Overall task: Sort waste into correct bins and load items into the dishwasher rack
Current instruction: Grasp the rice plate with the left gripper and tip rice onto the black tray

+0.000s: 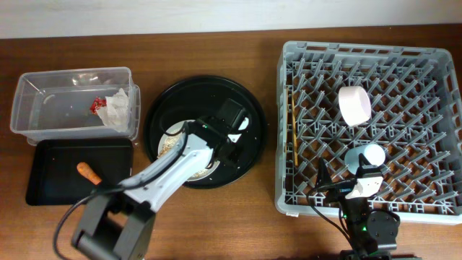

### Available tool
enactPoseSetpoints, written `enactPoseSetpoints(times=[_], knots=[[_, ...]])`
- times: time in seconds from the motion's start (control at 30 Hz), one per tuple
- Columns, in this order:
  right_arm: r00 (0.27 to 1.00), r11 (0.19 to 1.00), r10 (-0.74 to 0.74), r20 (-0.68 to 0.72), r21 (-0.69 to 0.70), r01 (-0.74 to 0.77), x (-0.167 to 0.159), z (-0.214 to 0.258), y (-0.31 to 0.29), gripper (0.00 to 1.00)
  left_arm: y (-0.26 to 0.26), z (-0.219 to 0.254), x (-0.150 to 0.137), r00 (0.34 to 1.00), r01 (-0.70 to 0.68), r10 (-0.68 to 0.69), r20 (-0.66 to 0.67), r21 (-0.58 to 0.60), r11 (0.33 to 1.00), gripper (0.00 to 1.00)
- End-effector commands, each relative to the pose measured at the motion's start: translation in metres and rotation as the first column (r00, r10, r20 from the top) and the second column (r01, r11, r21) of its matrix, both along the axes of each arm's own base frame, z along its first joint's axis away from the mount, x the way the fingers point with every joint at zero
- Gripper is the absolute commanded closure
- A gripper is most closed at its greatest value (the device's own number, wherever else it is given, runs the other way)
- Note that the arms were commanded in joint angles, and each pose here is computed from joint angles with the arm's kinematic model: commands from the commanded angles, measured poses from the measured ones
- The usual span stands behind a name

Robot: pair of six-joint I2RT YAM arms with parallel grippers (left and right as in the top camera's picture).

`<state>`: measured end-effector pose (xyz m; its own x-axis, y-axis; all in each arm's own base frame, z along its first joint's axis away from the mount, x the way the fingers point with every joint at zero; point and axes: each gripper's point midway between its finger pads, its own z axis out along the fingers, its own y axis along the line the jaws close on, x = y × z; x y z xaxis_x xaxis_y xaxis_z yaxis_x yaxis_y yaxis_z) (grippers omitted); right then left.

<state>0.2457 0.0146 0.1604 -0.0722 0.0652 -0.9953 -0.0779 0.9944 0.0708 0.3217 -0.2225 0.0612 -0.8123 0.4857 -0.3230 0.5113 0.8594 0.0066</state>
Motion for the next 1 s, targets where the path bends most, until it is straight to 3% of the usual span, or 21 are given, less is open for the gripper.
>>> enactPoseSetpoints(times=[0.0,0.1,0.13,0.2,0.27,0.3,0.33,0.37,0.4,0.43,0.53,0.63,0.67,0.97], knots=[[1.000,1.000,0.004,-0.003,-0.005,-0.004,0.000,-0.003,0.000,0.02,0.021,-0.032,0.008,0.995,-0.100,0.101,-0.004,0.127,0.987,0.66],[1.000,1.000,0.004,-0.003,-0.005,-0.004,0.000,-0.003,0.000,0.02,0.024,-0.057,0.002,0.993,-0.090,0.101,-0.055,0.171,0.981,0.65],[1.000,1.000,0.003,-0.003,-0.005,-0.003,0.000,-0.003,0.000,0.02,0.025,-0.064,0.000,0.992,-0.086,0.101,-0.072,0.184,0.979,0.71],[1.000,1.000,0.004,-0.003,-0.005,-0.004,0.000,-0.003,0.000,0.02,0.026,-0.069,-0.001,0.992,-0.081,0.098,-0.080,0.192,0.978,0.98],[1.000,1.000,0.004,-0.003,-0.005,-0.004,0.000,-0.003,0.000,0.02,0.026,-0.068,0.000,0.992,-0.082,0.098,-0.079,0.191,0.978,1.00],[1.000,1.000,0.004,-0.003,-0.005,-0.004,0.000,-0.003,0.000,0.02,0.026,-0.068,0.000,0.992,-0.082,0.098,-0.077,0.191,0.978,0.91],[1.000,1.000,0.004,-0.003,-0.005,-0.004,0.000,-0.003,0.000,0.02,0.024,-0.066,0.002,0.993,-0.083,0.098,-0.072,0.186,0.979,0.61],[1.000,1.000,0.004,-0.003,-0.005,-0.004,0.000,-0.003,0.000,0.02,0.023,-0.064,0.003,0.993,-0.083,0.098,-0.071,0.185,0.979,0.57],[1.000,1.000,0.003,-0.003,-0.005,-0.003,0.000,-0.003,0.000,0.02,0.022,-0.061,0.005,0.993,-0.084,0.098,-0.068,0.183,0.980,0.45],[1.000,1.000,0.004,-0.003,-0.005,-0.004,0.000,-0.003,0.000,0.02,0.021,-0.053,0.007,0.993,-0.077,0.092,-0.074,0.190,0.979,0.38],[1.000,1.000,0.004,-0.003,-0.005,-0.004,0.000,-0.003,0.000,0.02,0.016,-0.034,0.015,0.994,-0.070,0.084,-0.067,0.190,0.979,0.36],[1.000,1.000,0.004,-0.003,-0.005,-0.004,0.000,-0.003,0.000,0.02,0.011,-0.033,0.013,0.995,-0.058,0.071,-0.065,0.189,0.980,0.53],[1.000,1.000,0.003,-0.003,-0.005,-0.003,0.000,-0.003,0.000,0.02,0.007,-0.033,0.011,0.996,-0.046,0.059,-0.065,0.189,0.981,0.69],[1.000,1.000,0.003,-0.003,-0.005,-0.003,0.000,-0.003,0.000,0.02,0.017,-0.069,0.003,0.997,-0.017,0.039,-0.067,0.311,0.950,0.82]])
